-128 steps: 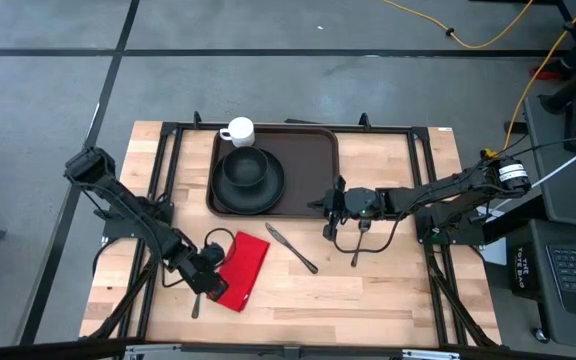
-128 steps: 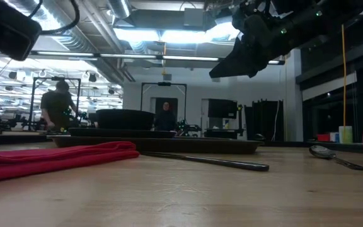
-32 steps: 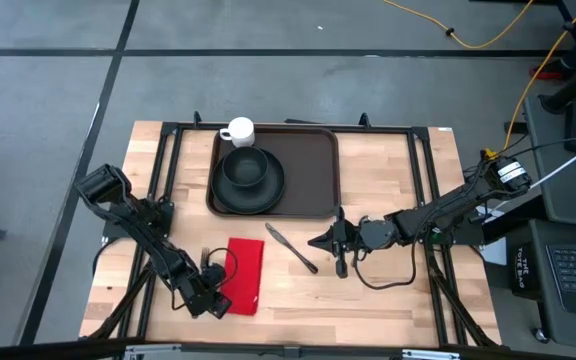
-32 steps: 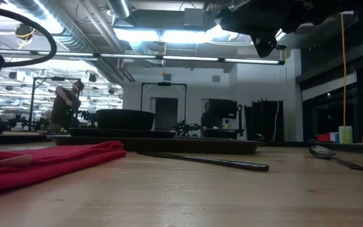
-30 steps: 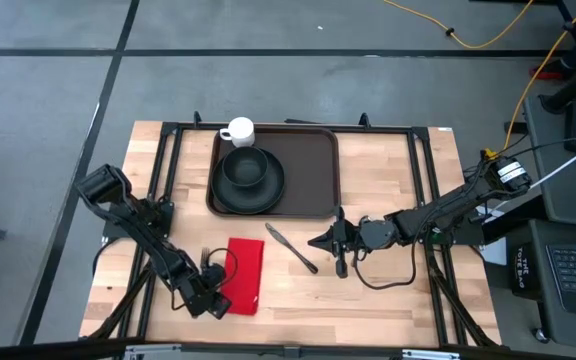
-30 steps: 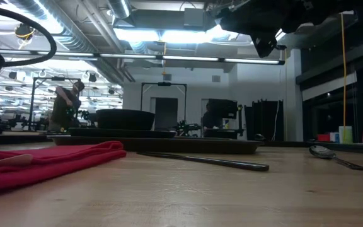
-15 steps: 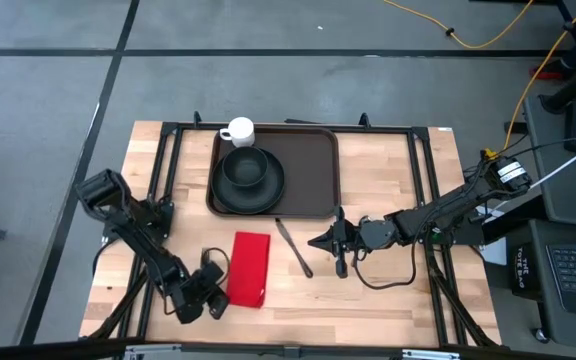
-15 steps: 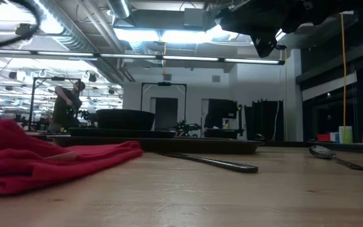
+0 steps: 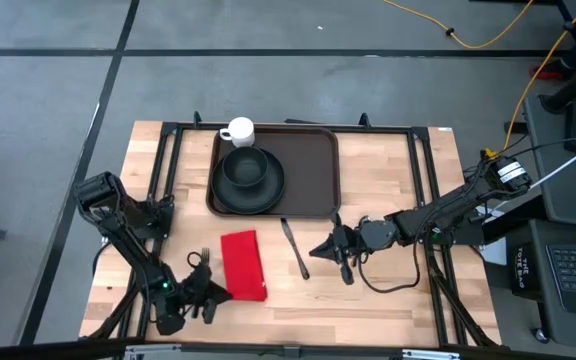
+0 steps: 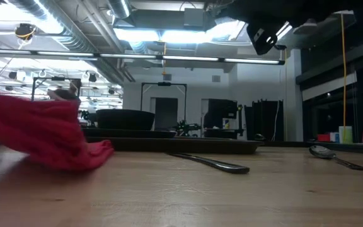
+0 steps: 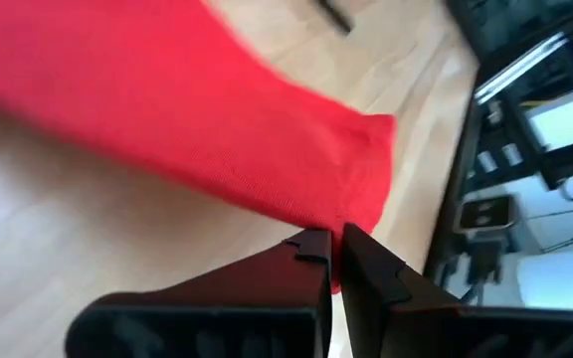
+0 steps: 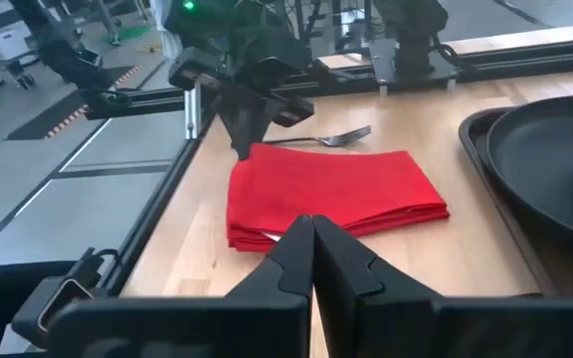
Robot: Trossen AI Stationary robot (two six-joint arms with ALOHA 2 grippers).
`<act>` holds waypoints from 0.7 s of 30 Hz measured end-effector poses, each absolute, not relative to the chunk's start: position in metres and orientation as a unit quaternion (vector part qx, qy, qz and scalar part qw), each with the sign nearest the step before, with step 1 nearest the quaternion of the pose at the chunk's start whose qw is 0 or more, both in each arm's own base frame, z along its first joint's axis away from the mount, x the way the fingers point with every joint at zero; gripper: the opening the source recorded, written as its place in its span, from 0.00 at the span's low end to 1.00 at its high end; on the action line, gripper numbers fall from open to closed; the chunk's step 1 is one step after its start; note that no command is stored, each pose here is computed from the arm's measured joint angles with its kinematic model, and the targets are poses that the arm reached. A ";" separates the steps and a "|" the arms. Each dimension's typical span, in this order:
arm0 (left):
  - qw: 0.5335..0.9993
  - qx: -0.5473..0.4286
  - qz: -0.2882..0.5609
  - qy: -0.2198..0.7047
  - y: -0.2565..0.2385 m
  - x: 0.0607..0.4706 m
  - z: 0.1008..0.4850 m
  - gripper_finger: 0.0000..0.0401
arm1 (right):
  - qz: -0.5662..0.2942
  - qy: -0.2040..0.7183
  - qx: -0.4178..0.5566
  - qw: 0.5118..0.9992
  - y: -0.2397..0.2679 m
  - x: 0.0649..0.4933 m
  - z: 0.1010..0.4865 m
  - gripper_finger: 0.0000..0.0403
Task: Set up tray
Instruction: Put the red napkin on the brown tray to the right of the black plate
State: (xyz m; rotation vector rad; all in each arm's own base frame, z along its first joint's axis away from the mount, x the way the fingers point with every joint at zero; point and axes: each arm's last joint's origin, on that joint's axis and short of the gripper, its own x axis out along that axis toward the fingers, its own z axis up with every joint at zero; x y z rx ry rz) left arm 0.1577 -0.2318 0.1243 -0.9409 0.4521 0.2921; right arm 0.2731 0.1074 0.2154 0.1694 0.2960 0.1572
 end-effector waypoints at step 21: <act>0.868 -0.464 0.145 0.097 -0.232 0.174 0.140 0.01 | 0.089 0.170 -0.174 0.966 0.187 0.319 0.244 0.02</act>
